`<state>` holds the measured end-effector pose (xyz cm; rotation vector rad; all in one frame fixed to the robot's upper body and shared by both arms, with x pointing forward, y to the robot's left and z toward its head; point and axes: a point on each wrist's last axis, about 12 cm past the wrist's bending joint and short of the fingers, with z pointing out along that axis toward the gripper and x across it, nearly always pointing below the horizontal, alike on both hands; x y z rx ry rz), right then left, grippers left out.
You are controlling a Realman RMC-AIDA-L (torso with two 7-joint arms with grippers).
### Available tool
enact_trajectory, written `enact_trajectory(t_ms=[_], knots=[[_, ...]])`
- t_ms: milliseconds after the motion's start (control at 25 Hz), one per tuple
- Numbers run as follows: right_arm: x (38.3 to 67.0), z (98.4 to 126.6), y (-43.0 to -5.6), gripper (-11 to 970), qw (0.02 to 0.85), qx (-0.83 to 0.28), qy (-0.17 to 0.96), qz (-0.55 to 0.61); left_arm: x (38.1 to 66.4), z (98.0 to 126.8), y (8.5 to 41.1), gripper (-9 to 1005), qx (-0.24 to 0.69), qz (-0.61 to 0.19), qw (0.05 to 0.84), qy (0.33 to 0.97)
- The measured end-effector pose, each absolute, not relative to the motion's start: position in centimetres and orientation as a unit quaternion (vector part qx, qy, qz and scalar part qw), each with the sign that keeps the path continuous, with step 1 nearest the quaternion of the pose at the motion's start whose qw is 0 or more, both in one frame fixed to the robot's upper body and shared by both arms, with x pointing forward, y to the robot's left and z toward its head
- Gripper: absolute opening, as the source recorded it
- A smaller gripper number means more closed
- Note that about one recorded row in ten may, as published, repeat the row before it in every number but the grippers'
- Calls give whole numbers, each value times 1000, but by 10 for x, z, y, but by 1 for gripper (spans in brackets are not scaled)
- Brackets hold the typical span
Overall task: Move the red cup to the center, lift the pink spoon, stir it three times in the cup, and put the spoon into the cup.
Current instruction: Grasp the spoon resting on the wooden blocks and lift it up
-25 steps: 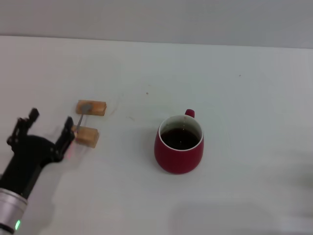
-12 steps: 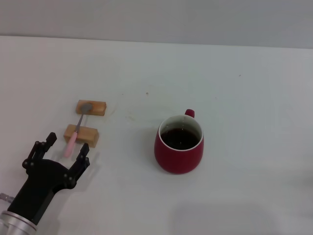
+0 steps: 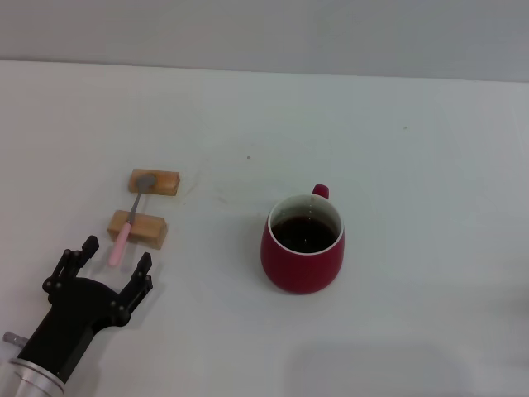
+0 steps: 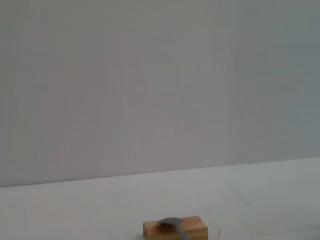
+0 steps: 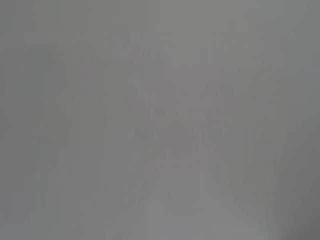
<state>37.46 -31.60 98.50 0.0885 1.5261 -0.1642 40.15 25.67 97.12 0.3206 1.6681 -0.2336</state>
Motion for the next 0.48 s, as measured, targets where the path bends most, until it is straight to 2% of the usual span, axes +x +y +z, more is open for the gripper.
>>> enact_trajectory(t_ms=[480], knots=[[373, 984, -315, -1, 717, 33, 692, -70, 404, 971, 256, 780, 143, -103, 652, 737]])
